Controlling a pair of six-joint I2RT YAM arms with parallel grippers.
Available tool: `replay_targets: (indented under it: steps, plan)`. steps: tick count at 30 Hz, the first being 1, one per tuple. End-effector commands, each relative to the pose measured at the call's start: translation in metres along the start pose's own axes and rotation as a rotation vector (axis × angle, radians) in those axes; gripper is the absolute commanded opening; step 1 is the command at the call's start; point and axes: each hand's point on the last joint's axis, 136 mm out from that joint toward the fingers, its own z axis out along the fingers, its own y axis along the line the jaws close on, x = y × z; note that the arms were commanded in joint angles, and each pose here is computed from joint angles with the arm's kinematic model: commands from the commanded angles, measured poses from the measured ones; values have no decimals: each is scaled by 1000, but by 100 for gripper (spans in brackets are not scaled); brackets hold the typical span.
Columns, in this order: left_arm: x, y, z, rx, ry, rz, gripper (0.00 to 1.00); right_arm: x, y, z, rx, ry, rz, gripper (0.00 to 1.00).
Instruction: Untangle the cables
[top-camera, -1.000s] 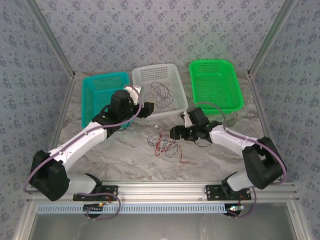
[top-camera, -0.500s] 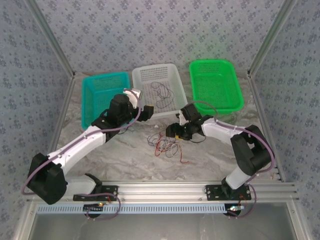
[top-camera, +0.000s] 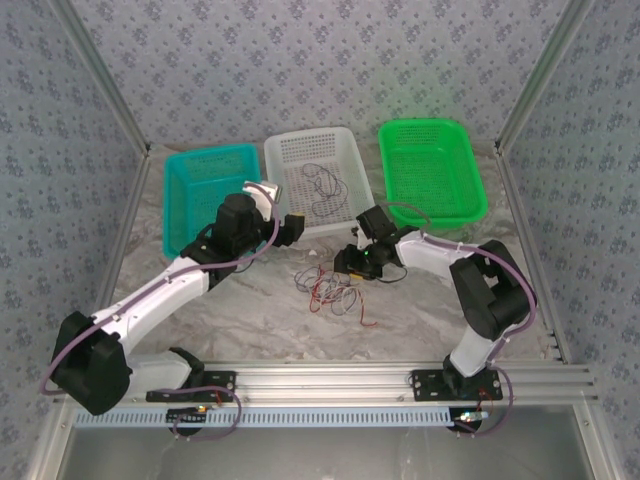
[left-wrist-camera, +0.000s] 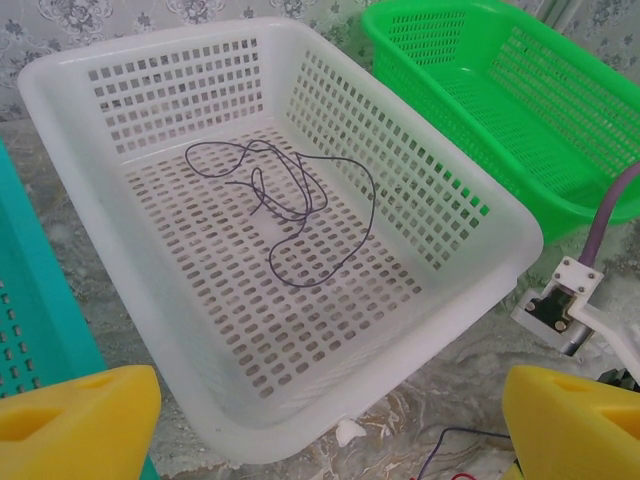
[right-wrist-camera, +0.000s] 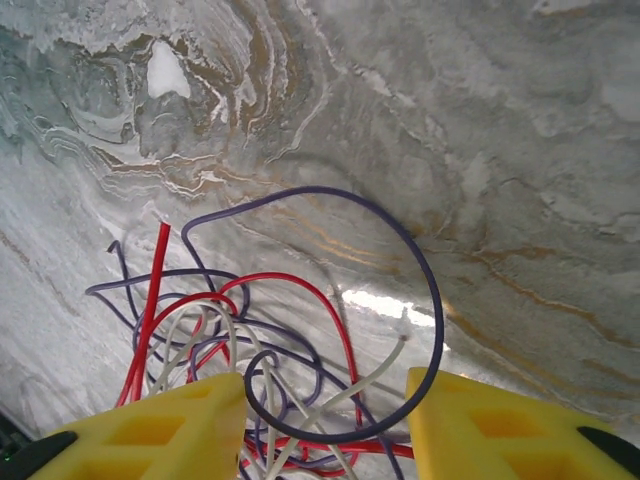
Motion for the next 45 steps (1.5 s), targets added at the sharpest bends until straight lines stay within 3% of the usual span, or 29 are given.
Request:
replay_targets:
  steps: [1, 8, 16, 26, 30, 35, 40, 45]
  plan:
    - [-8, -2, -6, 6, -46, -3, 89, -9, -5, 0, 42, -35, 13, 41]
    - [-3, -1, -1, 3, -34, -7, 89, -18, -8, -9, 117, -122, -47, 13]
    - [-1, -6, 7, 34, -30, -40, 89, -18, 22, -54, 160, -341, -269, 2]
    - [-5, -34, 15, 182, -53, -82, 89, -15, 62, -130, 70, -605, -441, 0]
    - [-11, -65, 20, 320, -61, -122, 89, -12, 81, -153, 30, -622, -552, 0]
    - [1, -101, 28, 438, 8, -74, 85, -15, 87, -183, 31, -672, -605, 0]
    - [1, -114, 27, 488, 1, -64, 84, -20, 95, -212, 4, -719, -626, 0]
    - [-3, -118, 31, 498, -9, -44, 82, -15, 115, -222, -101, -688, -678, 0]
